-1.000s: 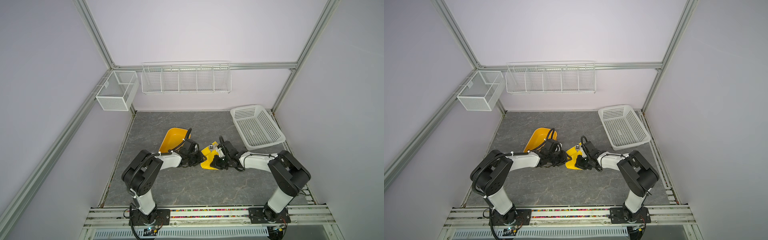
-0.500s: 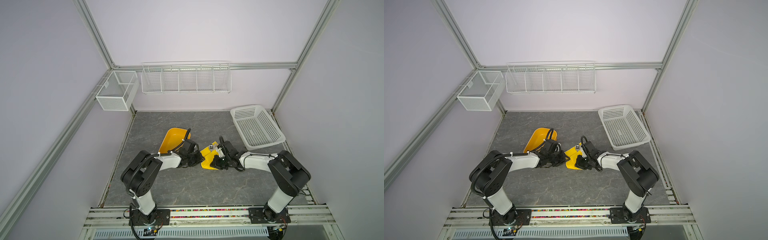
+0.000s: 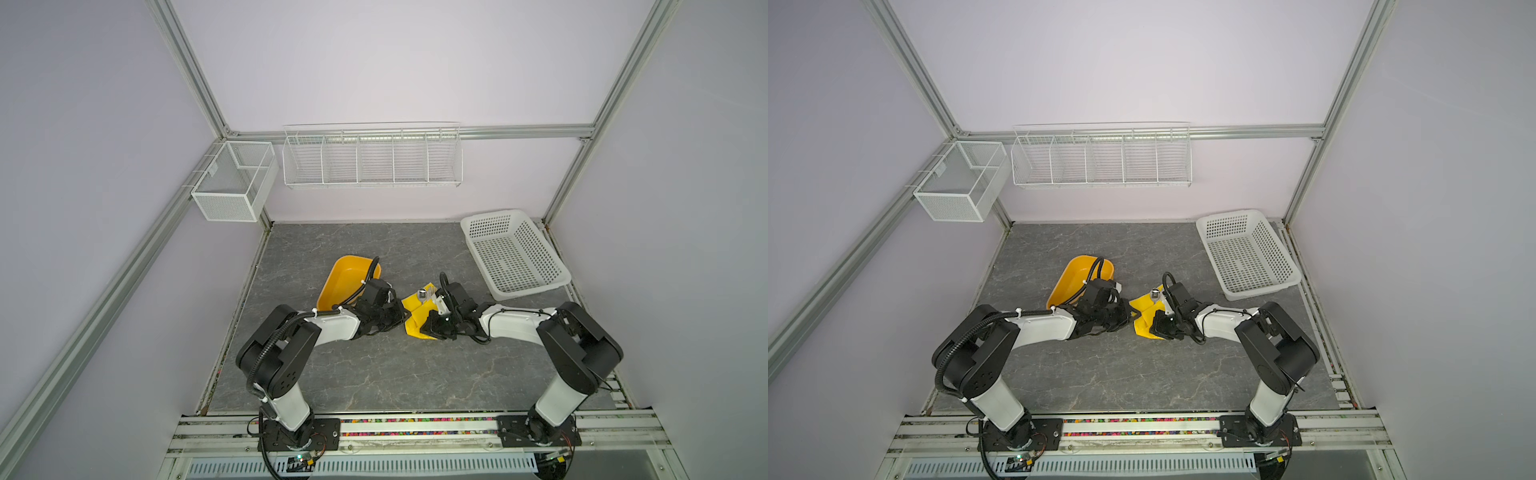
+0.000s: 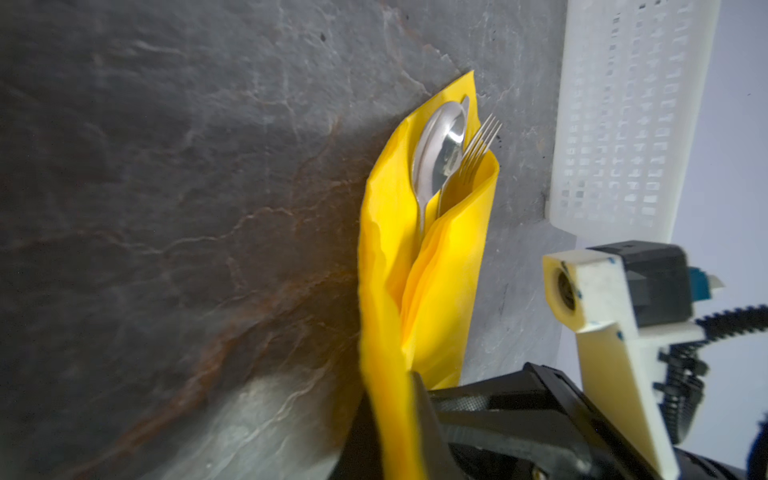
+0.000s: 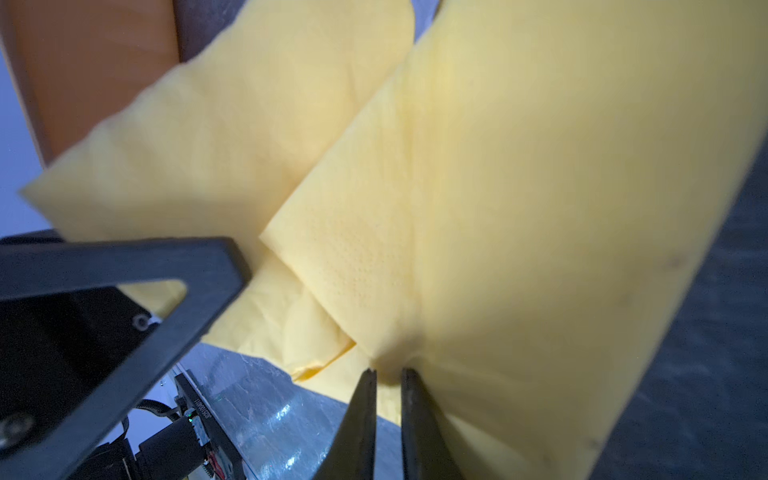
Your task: Place the utensils on the paper napkin and roll it up
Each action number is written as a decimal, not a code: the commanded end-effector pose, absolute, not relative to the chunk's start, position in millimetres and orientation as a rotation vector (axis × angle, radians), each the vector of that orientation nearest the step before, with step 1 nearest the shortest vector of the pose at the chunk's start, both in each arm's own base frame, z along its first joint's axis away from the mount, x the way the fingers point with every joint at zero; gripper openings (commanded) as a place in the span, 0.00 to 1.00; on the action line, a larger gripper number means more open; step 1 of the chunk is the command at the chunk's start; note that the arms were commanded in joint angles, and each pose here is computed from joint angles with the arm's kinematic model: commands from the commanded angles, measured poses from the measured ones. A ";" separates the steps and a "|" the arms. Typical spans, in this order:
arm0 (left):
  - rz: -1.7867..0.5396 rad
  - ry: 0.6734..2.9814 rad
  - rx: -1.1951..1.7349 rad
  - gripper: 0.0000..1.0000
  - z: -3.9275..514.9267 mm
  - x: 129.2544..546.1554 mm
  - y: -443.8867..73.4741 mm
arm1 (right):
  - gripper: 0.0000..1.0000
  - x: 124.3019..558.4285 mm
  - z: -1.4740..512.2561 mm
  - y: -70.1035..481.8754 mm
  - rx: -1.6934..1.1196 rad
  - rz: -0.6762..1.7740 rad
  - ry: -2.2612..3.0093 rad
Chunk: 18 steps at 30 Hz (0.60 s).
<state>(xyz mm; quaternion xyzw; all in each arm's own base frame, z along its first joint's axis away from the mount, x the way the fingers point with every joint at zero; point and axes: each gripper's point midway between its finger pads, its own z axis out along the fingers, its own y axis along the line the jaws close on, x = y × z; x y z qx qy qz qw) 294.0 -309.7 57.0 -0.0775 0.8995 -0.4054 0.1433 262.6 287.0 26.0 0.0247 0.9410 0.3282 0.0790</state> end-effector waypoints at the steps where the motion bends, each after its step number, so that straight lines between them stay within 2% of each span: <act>1: -1.201 2.560 -0.215 0.20 59.7 294.6 -313.1 | 0.16 261.0 27.0 283.7 0.094 0.972 2.808; 4: -1.220 2.551 -0.211 0.29 58.5 293.3 -315.5 | 0.17 260.9 27.5 284.4 0.094 0.979 2.804; 8: -1.198 2.582 -0.191 0.36 52.0 290.9 -317.6 | 0.17 260.6 28.5 284.5 0.089 0.982 2.802; 18: -1.092 2.622 -0.176 0.38 40.3 292.7 -316.6 | 0.17 260.8 30.5 284.5 0.091 0.988 2.792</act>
